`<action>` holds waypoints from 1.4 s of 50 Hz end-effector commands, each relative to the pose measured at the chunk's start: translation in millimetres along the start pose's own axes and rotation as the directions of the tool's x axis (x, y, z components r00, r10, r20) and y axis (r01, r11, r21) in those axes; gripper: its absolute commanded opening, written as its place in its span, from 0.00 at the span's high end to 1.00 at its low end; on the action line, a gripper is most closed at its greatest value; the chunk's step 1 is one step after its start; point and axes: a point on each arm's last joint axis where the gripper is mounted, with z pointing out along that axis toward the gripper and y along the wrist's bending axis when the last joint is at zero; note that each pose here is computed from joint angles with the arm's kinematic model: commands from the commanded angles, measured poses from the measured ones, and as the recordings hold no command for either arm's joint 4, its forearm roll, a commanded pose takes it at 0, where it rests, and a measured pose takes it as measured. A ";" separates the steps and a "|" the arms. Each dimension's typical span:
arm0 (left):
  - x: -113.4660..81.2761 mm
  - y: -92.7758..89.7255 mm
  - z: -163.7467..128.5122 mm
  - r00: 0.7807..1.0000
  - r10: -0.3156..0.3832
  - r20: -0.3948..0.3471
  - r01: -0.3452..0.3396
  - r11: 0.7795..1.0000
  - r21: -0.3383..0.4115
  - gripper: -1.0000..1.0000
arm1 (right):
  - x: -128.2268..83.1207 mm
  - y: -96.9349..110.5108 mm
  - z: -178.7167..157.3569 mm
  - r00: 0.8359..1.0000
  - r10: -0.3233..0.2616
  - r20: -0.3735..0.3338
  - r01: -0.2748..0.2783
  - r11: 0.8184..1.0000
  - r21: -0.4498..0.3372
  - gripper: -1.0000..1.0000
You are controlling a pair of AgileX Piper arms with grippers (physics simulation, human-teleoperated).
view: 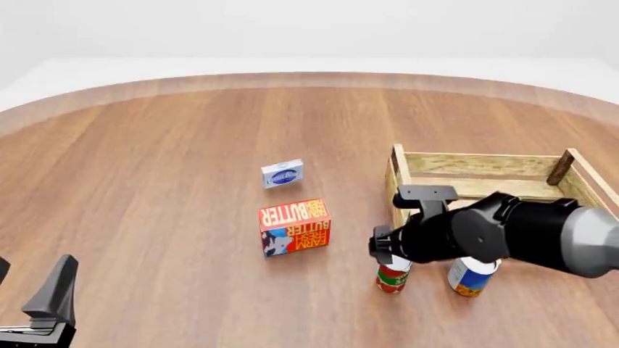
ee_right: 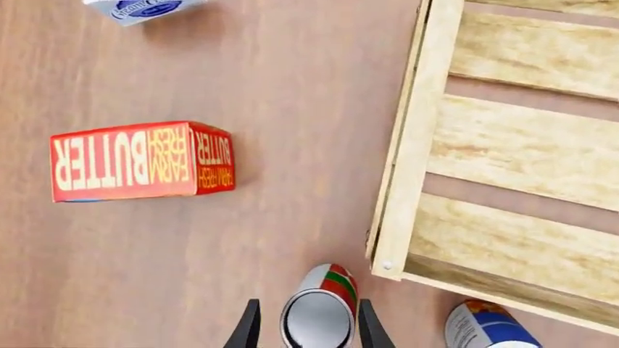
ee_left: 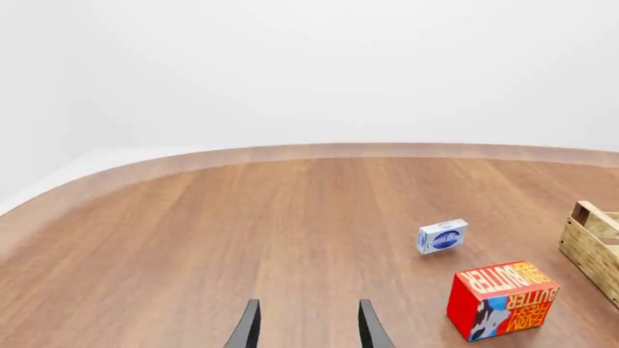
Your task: Pick up the tomato sauce, and put it in the wooden tray.
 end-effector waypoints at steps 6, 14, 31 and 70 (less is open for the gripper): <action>-0.2 -1.1 0.0 1.000 -0.001 0.000 0.001 1.000 0.020 0.00 | 5.9 0.7 5.7 1.000 0.004 -0.022 -0.004 1.000 0.003 0.00; -0.2 -1.1 0.0 1.000 -0.001 0.001 0.001 1.000 0.020 0.00 | 7.2 -1.4 6.9 1.000 0.003 -0.022 -0.002 1.000 0.006 0.00; -0.2 -1.1 0.0 1.000 -0.001 0.001 0.001 1.000 0.020 0.00 | 10.4 -5.3 10.8 0.999 0.007 -0.032 -0.007 1.000 0.015 0.00; -0.2 -1.1 0.0 1.000 -0.002 0.001 0.002 1.000 0.020 0.00 | 9.4 -2.2 9.1 0.999 -0.032 -0.014 0.032 0.999 0.002 1.00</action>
